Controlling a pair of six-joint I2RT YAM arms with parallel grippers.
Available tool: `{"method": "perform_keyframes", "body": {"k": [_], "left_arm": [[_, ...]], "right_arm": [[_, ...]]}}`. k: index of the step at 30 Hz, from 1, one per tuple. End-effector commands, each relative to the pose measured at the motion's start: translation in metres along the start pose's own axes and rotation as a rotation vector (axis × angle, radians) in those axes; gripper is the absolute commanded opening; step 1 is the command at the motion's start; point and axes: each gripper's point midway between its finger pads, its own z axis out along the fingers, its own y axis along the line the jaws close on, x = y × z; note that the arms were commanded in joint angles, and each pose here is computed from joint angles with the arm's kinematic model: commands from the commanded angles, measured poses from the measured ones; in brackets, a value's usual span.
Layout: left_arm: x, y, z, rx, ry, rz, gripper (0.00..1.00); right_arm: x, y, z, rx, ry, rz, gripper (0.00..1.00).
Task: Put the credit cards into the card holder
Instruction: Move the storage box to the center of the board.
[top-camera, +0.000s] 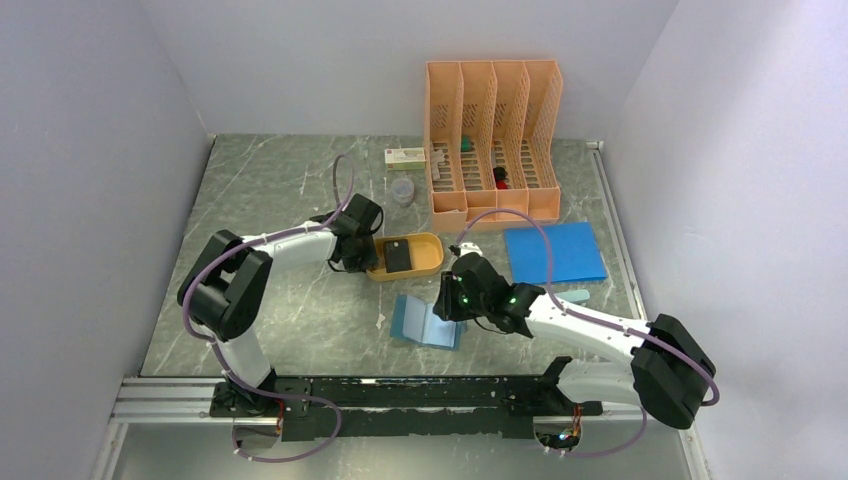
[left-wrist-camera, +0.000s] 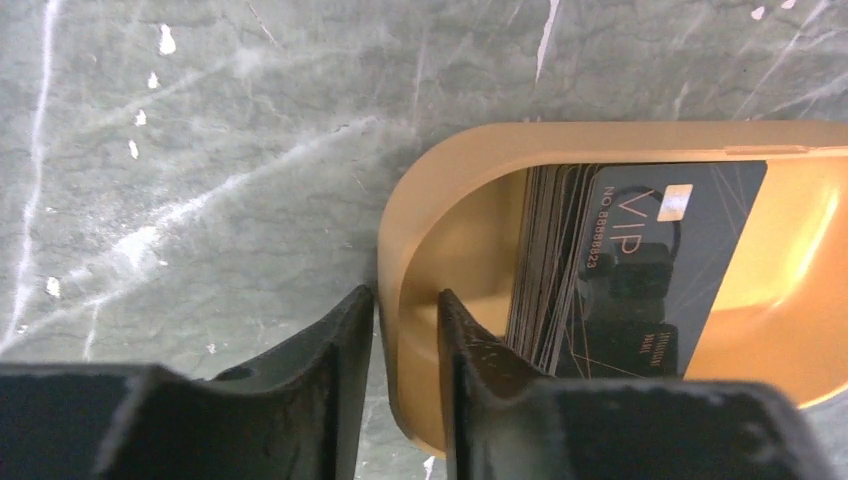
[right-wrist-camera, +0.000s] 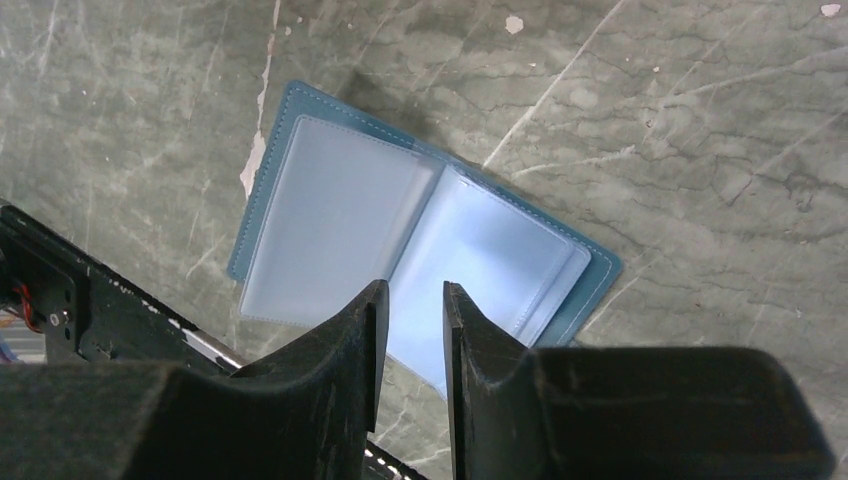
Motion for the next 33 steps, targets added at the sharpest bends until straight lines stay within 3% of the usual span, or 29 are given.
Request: {"method": "perform_keyframes", "body": {"k": [1, 5, 9, 13, 17, 21, 24, 33], "left_arm": [[-0.006, -0.018, -0.015, 0.067, -0.004, 0.011, 0.40], [-0.022, -0.014, -0.043, 0.071, -0.053, 0.010, 0.51], [-0.035, -0.015, -0.089, 0.143, -0.143, 0.041, 0.52], [-0.015, -0.070, -0.144, 0.507, -0.213, 0.135, 0.47], [0.046, -0.127, -0.176, 0.757, -0.165, 0.282, 0.37], [0.098, -0.146, -0.162, 0.832, -0.075, 0.330, 0.22], [0.117, -0.141, -0.139, 0.824, -0.032, 0.303, 0.16], [0.134, -0.087, -0.079, 0.587, -0.021, 0.244, 0.06]], "right_arm": [[-0.007, 0.003, -0.005, 0.004, -0.017, -0.007, 0.31], [-0.008, 0.005, -0.007, -0.001, -0.022, -0.004, 0.31], [-0.013, 0.006, -0.011, -0.002, -0.042, -0.004, 0.32], [-0.023, 0.004, -0.015, 0.005, -0.096, 0.003, 0.32], [-0.036, 0.006, -0.019, -0.008, -0.179, 0.042, 0.34], [-0.053, 0.008, -0.021, -0.002, -0.248, 0.082, 0.40], [-0.066, 0.012, -0.024, 0.006, -0.264, 0.096, 0.43], [-0.088, 0.021, -0.017, -0.025, -0.249, 0.116, 0.52]]}}
